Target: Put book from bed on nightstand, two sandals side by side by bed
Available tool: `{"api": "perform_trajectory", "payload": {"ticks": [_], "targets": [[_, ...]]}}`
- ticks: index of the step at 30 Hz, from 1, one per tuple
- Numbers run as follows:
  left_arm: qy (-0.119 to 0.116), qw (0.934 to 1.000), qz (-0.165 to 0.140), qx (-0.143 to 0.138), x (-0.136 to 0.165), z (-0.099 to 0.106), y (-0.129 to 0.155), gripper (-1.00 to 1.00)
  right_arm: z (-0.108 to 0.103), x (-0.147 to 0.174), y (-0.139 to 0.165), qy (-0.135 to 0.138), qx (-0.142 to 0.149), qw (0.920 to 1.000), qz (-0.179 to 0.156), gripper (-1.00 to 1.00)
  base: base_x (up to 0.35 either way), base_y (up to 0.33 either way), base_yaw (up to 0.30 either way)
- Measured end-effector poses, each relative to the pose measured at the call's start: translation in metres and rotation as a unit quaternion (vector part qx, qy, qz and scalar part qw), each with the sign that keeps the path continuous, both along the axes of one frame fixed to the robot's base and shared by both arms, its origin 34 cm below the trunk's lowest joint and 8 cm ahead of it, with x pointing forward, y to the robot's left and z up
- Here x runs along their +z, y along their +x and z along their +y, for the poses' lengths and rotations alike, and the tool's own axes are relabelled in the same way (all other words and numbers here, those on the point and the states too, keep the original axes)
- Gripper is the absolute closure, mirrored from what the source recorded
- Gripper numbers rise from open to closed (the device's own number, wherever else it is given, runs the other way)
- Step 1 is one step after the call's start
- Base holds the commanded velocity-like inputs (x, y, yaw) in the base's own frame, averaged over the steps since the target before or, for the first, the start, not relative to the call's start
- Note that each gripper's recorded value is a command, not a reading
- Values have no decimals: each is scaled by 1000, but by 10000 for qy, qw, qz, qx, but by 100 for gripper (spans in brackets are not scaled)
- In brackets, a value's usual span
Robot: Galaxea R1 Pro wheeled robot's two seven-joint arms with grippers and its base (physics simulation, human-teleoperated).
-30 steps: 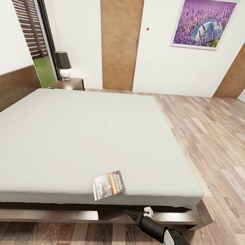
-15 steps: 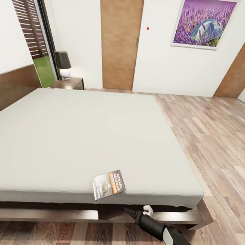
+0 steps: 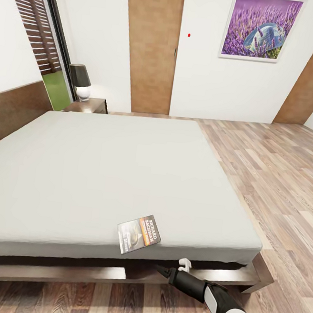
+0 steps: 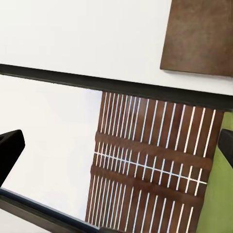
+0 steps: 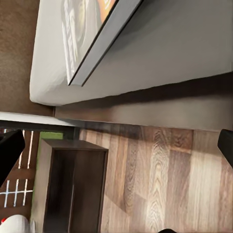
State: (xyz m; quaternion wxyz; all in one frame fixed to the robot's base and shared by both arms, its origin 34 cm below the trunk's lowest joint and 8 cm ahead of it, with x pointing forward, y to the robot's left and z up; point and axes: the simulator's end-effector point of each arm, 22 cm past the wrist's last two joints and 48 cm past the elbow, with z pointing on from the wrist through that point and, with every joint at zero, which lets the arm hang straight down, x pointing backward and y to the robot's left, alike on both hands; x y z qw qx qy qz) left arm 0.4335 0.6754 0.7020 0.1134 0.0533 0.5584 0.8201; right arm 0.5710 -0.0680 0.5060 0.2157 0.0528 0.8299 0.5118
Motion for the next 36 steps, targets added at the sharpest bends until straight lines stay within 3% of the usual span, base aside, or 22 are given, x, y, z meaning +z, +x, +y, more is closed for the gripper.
{"api": "perform_trajectory", "payload": {"ticks": [26, 36], "targets": [[39, 9999, 131, 52, -8, -1, -1, -100, 1, -4, 2, 4, 19, 9998, -202, -100, 0, 0, 0], [46, 9999, 134, 54, -8, -1, -1, -100, 5, 6, 1, 264, 39, 9993, -253, -100, 0, 0, 0]]}}
